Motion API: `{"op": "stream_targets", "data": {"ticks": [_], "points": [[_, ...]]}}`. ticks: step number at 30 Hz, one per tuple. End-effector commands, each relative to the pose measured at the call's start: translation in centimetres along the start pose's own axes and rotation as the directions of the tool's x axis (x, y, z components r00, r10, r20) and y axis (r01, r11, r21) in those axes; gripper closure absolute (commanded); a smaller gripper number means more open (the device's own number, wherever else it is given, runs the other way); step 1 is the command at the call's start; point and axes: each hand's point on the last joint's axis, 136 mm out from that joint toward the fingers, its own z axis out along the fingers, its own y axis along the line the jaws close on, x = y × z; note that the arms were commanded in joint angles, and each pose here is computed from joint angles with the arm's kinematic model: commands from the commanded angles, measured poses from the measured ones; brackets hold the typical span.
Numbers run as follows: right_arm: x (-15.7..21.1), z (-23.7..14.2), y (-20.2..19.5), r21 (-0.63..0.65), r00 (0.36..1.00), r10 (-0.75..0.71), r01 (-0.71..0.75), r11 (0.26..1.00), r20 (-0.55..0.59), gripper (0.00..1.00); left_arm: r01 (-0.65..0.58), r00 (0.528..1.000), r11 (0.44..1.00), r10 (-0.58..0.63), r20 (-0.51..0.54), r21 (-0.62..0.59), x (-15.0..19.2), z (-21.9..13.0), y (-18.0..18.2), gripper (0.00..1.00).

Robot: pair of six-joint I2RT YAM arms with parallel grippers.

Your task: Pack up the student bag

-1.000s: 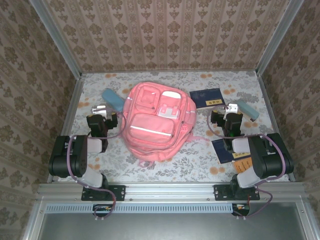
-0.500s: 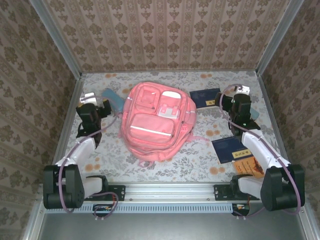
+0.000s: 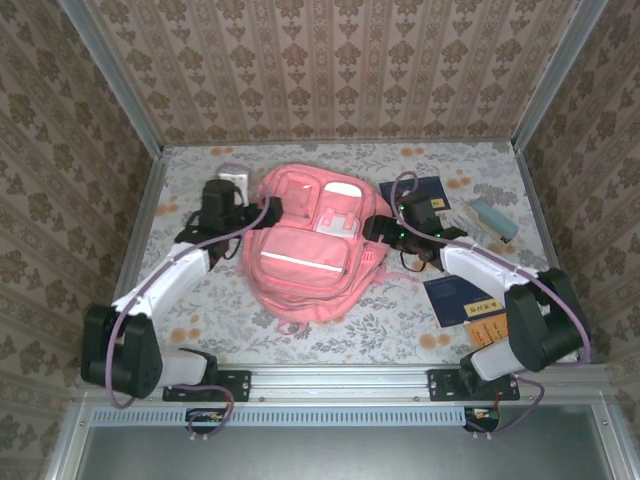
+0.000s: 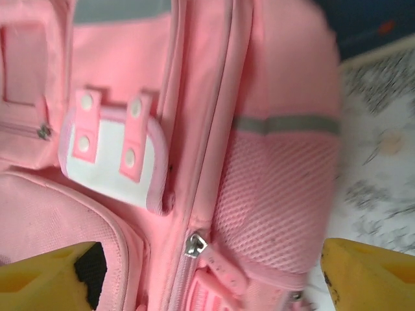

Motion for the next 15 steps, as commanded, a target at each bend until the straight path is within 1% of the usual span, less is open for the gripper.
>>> {"op": "stream_targets", "data": {"ticks": [1, 3, 7, 10, 15], "points": [[-0.1, 1.3, 0.7, -0.001, 0.995, 0.094, -0.094, 0.996, -0.019, 0.15, 0.037, 0.985, 0.997, -0.025, -0.173, 0.062, 3.3, 2.3, -3.0, 0.19], [0.1, 2.2, 0.2, 0.029, 0.993, 0.111, -0.110, 0.993, -0.030, 0.17, 0.028, 0.973, 0.997, -0.012, -0.232, 0.069, 4.7, 3.8, -4.2, 0.24], [0.3, 3.5, -0.3, 0.064, 0.993, 0.108, -0.105, 0.992, -0.050, 0.19, 0.058, 0.953, 0.998, -0.044, -0.300, 0.037, 6.3, 6.2, -4.2, 0.28], [-0.4, 4.7, 0.4, 0.048, 0.995, 0.076, -0.074, 0.996, -0.058, 0.20, 0.061, 0.934, 0.998, -0.066, -0.352, -0.024, 7.6, 7.9, -3.1, 0.30], [-1.8, 8.0, 2.5, -0.009, 0.995, 0.034, -0.035, 0.999, -0.096, 0.22, 0.066, 0.911, 0.992, -0.105, -0.398, -0.110, 8.7, 10.5, -0.9, 0.34]]}}
